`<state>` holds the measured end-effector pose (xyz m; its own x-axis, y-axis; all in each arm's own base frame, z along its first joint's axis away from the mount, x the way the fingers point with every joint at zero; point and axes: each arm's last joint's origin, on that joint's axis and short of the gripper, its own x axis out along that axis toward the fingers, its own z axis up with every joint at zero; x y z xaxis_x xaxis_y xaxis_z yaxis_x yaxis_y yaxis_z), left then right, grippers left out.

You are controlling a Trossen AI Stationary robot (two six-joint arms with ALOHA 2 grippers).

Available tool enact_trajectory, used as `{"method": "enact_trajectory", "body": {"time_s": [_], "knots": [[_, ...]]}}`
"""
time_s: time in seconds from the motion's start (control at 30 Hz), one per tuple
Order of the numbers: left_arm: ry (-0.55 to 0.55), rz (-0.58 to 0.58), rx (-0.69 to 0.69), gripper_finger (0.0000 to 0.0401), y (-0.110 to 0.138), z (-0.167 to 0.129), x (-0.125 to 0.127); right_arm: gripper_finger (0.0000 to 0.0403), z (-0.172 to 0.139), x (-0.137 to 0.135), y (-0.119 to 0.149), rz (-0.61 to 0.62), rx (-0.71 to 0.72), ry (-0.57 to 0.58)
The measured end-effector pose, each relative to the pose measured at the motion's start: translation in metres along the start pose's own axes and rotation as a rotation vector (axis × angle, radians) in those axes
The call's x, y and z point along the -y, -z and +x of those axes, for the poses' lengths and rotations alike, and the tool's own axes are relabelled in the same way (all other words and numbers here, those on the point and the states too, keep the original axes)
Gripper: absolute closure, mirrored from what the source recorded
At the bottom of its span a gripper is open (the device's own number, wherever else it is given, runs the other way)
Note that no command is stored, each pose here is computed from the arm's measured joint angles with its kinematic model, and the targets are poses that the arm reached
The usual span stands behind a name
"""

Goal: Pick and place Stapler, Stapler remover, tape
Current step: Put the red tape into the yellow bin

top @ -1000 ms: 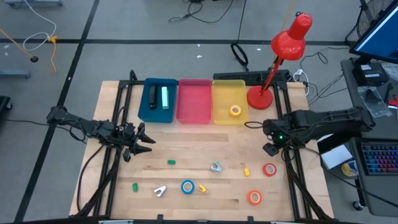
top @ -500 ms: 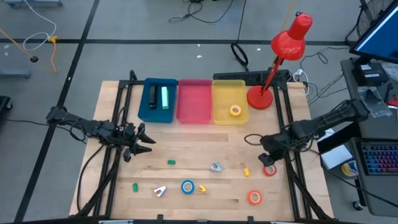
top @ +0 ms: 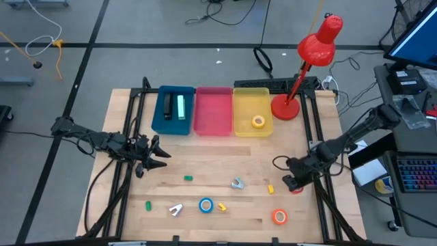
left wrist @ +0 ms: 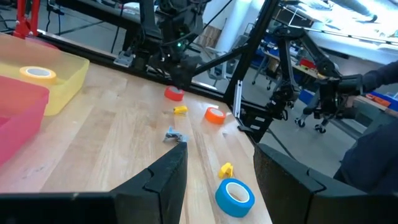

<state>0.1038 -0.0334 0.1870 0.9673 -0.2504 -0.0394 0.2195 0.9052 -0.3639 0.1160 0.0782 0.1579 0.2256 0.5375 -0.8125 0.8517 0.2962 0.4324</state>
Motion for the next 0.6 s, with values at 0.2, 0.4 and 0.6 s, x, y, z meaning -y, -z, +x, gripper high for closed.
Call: {"method": "enact_trajectory", "body": {"time_s": [0.2, 0.4, 0.6], "knots": [[0.0, 0.004, 0.0, 0.0215, 0.0, 0.0, 0.0, 0.0191, 0.017, 0.015, -0.006, 0.057, 0.057, -0.021], [0.0, 0.009, -0.001, 0.0215, 0.0, 0.0, 0.0, 0.0191, 0.031, 0.028, -0.014, 0.123, 0.053, -0.097], [-0.001, 0.008, 0.0, 0.0215, 0.0, 0.0, 0.0, 0.0213, 0.035, 0.036, -0.017, 0.15, 0.076, -0.074]]}}
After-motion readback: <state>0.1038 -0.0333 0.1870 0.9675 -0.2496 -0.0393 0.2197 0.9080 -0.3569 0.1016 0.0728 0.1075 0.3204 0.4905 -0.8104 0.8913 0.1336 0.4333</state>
